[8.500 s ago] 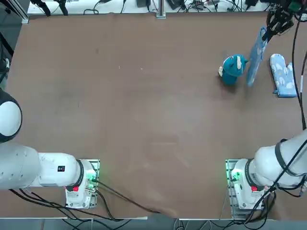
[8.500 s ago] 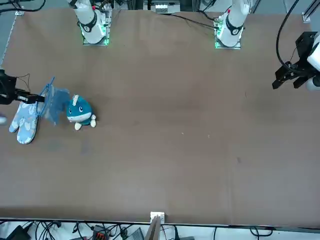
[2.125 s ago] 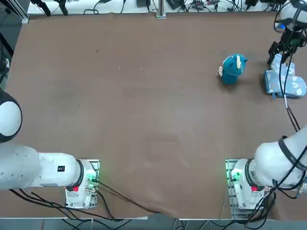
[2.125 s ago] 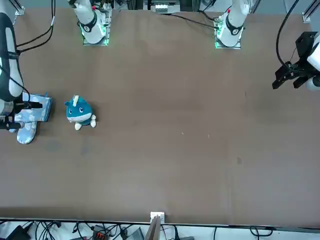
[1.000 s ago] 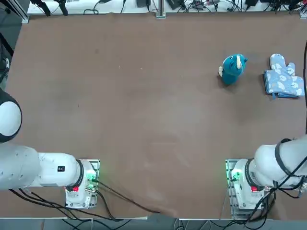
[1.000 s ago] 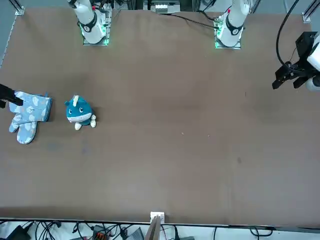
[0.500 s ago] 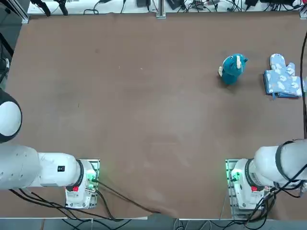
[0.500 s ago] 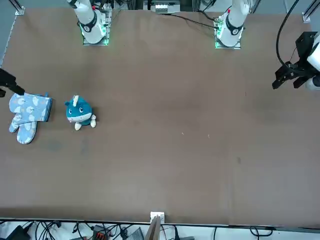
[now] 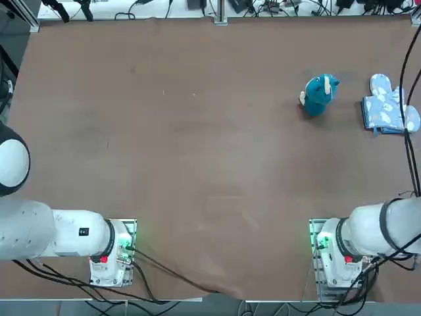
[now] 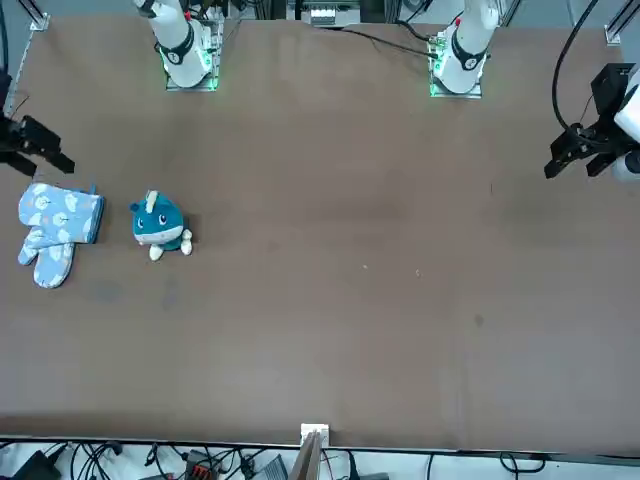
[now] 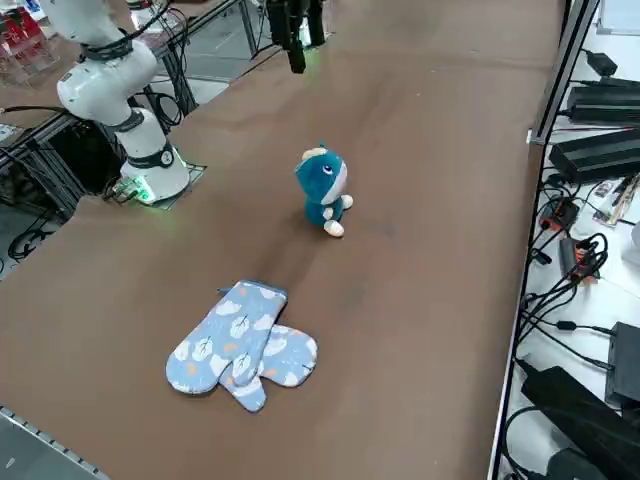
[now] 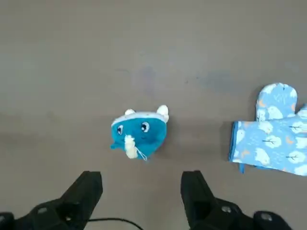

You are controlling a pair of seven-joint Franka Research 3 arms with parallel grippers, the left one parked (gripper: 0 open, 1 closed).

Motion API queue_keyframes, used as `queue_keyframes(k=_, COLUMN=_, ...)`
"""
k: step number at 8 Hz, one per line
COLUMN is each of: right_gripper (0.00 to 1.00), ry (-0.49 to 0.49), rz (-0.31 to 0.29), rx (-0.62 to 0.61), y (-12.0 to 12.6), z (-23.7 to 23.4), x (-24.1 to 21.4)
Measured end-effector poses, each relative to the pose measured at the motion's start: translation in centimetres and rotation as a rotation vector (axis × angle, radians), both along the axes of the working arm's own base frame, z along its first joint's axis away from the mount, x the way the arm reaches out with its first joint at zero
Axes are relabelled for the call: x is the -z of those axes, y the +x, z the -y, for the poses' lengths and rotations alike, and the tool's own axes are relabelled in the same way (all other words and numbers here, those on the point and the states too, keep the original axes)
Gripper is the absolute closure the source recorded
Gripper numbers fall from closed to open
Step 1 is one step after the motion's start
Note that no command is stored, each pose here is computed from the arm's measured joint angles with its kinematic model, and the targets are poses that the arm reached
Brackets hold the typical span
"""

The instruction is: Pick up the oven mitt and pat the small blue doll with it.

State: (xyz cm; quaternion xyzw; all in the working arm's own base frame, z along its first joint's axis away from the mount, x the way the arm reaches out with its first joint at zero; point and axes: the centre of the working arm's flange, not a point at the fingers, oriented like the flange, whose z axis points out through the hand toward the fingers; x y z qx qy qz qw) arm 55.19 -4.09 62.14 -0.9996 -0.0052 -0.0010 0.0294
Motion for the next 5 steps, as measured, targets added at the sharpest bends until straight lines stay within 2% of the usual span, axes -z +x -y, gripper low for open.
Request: queue_keyframes(k=5, right_gripper=0.00, ry=-0.092, rz=-0.025, rx=-0.046, y=-1.5, z=-2.0, x=-0.4)
